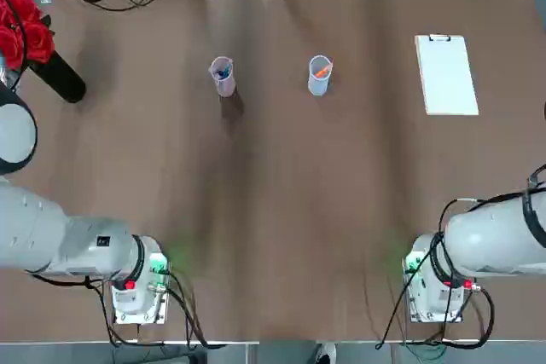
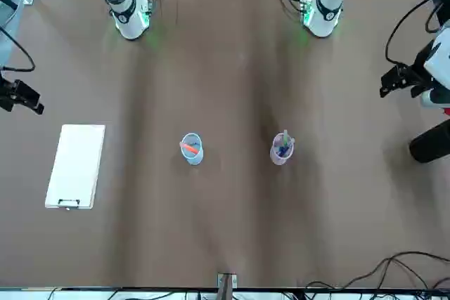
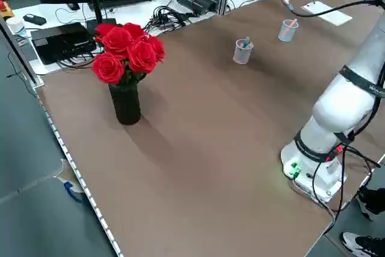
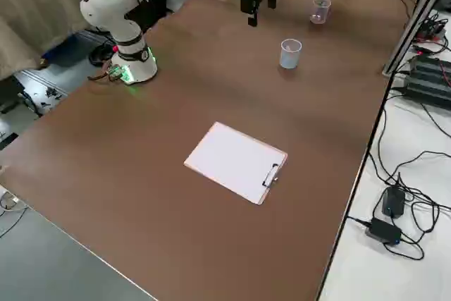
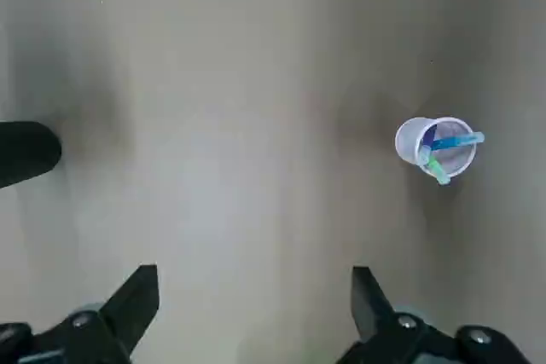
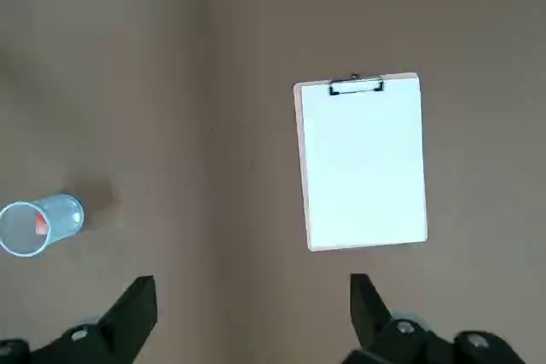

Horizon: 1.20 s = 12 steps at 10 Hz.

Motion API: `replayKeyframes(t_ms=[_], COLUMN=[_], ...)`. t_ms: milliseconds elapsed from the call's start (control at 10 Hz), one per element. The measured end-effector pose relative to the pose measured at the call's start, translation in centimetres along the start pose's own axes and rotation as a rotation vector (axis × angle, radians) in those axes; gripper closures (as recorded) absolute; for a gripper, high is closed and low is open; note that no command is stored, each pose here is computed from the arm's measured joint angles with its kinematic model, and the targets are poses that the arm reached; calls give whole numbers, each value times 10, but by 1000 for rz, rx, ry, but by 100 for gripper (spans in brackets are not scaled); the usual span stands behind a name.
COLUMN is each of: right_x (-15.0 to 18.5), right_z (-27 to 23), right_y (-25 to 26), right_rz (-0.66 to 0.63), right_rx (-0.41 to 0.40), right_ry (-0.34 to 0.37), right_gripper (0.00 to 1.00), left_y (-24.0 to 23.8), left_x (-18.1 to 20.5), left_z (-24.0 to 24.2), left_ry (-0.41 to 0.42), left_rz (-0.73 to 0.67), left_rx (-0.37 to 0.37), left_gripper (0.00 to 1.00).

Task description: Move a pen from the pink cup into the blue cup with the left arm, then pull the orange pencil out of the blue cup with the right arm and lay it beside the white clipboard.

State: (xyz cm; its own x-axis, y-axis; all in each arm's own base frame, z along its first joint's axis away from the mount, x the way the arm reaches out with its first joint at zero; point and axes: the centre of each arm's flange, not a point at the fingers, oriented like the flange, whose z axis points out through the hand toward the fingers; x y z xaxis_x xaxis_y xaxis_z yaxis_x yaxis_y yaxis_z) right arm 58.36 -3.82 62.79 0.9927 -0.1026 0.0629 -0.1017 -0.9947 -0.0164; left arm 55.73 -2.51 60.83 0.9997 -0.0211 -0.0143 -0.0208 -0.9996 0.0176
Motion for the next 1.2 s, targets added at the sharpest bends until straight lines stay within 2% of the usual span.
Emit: replayKeyframes(t_ms=[800,1000,1200], right_x=[0,0,0], right_z=[0,0,0], right_y=[3,3,4], right_rz=[-13,-14,-14], right_rx=[0,-1,-1], right_ry=[0,0,0], right_gripper=[0,0,0], left_y=[6,30,78], left_x=[2,12,28], left_z=[-3,20,53], left_ry=[7,-31,-57], left_rz=[6,0,0], left_rx=[0,0,-7], left_gripper=[0,0,0])
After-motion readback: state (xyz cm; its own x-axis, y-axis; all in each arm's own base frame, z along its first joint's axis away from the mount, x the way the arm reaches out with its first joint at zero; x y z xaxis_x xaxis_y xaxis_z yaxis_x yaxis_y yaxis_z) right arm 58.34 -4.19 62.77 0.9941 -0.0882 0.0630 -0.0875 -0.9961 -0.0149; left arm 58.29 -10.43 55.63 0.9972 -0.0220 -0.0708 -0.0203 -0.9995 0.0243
